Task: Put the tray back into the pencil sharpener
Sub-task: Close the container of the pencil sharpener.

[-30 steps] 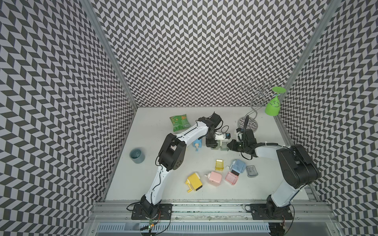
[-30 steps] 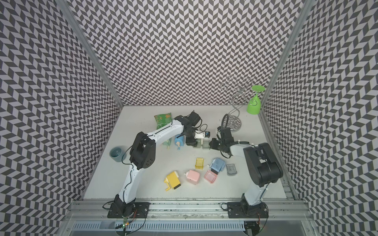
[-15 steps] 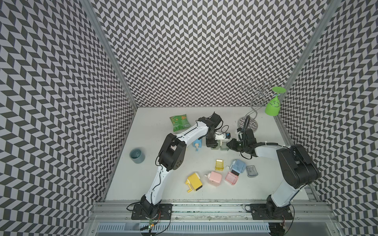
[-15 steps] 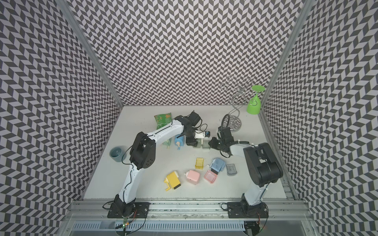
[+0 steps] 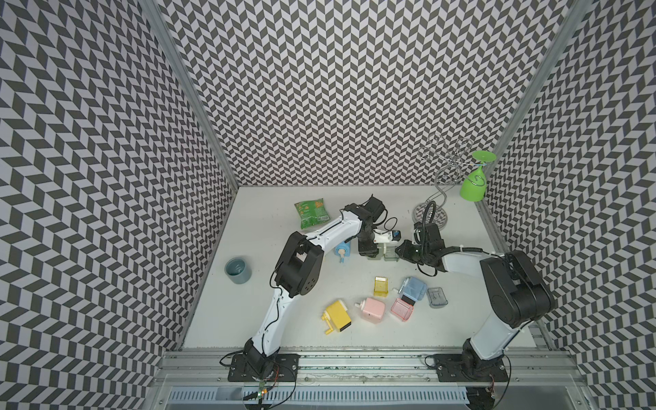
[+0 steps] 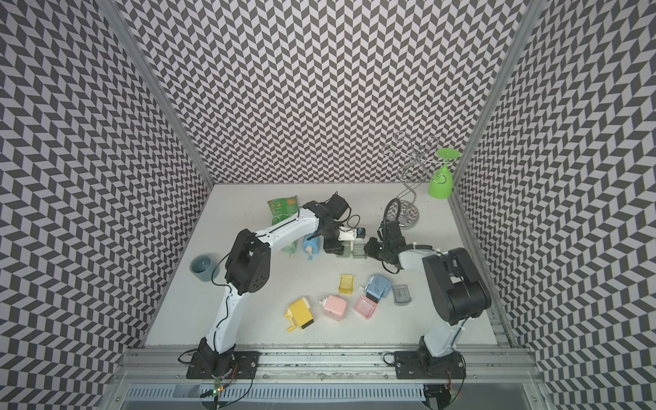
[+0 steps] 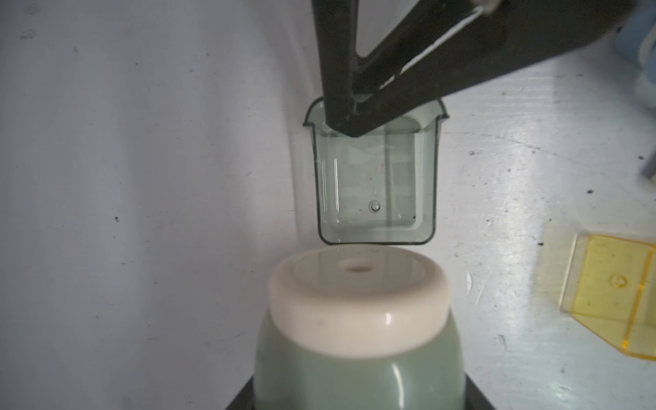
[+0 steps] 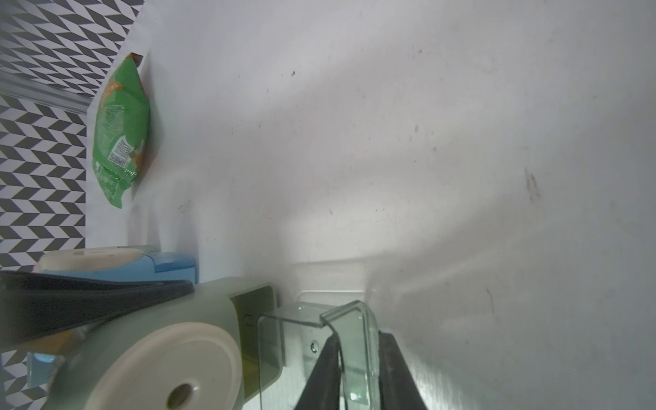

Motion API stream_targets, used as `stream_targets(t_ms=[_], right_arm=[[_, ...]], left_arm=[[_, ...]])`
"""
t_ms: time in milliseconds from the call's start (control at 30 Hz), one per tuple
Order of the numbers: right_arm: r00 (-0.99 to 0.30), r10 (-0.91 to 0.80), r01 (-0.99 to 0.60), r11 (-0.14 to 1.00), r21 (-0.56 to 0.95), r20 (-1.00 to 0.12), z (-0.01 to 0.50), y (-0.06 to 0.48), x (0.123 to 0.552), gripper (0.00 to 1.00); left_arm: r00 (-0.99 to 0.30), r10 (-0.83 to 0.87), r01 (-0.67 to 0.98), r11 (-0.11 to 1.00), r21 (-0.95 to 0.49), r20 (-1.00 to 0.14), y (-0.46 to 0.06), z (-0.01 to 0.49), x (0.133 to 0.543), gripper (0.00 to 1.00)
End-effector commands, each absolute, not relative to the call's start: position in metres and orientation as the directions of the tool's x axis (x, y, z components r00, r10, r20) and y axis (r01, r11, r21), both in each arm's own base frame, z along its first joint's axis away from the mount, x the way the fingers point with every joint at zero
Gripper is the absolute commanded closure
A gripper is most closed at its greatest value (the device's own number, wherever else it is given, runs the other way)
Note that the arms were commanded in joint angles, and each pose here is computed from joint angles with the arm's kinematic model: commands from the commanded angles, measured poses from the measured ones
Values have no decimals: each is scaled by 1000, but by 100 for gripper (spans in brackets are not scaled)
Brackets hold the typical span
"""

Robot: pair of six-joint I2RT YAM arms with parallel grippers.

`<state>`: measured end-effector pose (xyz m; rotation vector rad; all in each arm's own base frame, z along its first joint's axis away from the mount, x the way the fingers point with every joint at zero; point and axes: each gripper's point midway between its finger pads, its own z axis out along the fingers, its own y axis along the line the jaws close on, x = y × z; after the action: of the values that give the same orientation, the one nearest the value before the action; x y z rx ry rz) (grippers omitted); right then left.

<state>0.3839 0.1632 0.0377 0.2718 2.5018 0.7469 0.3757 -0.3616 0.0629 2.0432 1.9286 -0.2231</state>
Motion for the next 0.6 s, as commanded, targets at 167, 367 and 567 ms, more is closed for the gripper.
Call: stream_targets(t_ms=[167,367,567], right_arm=[[-839,313,-40,780,625,-444,57,184,394,82],[-850,316,-49,749,661,-421,57,192,392,84],[-847,340,-24,745,667,-410,55,189,392,84]], left_arm=[[77,926,992,-34,121,-370,-371,68,373,44],[75,927,993,-36,113,-367,-370,66,372,44],[74,944,994,-43,105,-321,-364,57,369,45]])
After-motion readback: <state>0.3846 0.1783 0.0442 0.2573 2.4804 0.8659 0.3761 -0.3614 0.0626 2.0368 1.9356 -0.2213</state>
